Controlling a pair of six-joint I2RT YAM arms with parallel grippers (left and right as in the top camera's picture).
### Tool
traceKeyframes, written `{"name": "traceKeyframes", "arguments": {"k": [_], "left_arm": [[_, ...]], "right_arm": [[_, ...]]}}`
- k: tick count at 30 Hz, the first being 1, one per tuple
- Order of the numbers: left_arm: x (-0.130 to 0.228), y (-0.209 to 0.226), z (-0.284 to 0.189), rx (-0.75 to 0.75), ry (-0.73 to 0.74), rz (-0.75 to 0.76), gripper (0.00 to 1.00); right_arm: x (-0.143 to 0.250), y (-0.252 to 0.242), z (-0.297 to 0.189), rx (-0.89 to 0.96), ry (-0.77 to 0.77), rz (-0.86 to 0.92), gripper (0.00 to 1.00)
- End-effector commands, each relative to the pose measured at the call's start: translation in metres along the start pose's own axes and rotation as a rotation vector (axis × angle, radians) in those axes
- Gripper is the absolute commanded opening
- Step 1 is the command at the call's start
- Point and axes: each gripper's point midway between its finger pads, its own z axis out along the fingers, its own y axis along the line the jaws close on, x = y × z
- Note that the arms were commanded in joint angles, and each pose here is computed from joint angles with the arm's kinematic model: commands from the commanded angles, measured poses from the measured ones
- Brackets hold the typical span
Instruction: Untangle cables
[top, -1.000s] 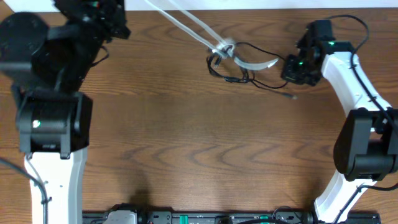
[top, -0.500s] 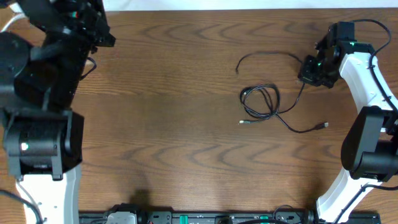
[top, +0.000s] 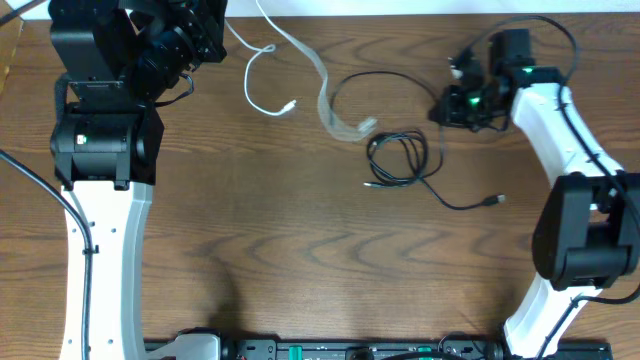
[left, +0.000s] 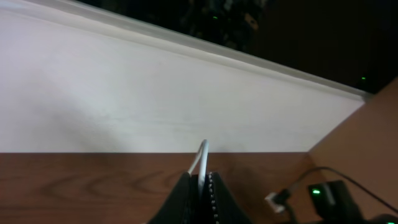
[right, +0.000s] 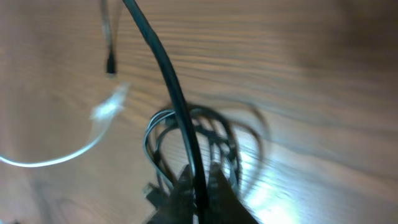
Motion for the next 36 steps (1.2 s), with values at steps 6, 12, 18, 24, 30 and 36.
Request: {"name": "traceKeyframes", "arguments": {"k": [6,12,18,24,30,36], "left_arm": [[0.004,-0.034,-0.008,0.154,0.043,-0.012,0.07],[0.034,-0.058,0.008,0.215,0.142,-0.028,0.08],[0.055,-0.093,0.014,0.367,0.217,-0.01,0.07],[0.062,-0.118,-0.002,0.552,0.292,-0.049,0.07],[0.062,-0.119,-0.004,0.556,0.32,-0.127,0.08],[0.064,-0.126,-0.01,0.6,0.352,-0.159,0.08]], "right_arm": [[-0.021,0.08,-0.019,-0.225,-0.041,-0.195,0.99],[-0.042,0.136,-0.083,-0.34,-0.145,-0.428,0.99],[-0.04,0.179,-0.131,-0.45,-0.256,-0.674,0.99],[-0.022,0.216,-0.166,-0.602,-0.341,-0.896,0.99],[-0.008,0.237,-0.178,-0.72,-0.372,-0.996,0.99],[0.003,0.257,-0.168,-0.742,-0.347,-1.037,0.8]]}}
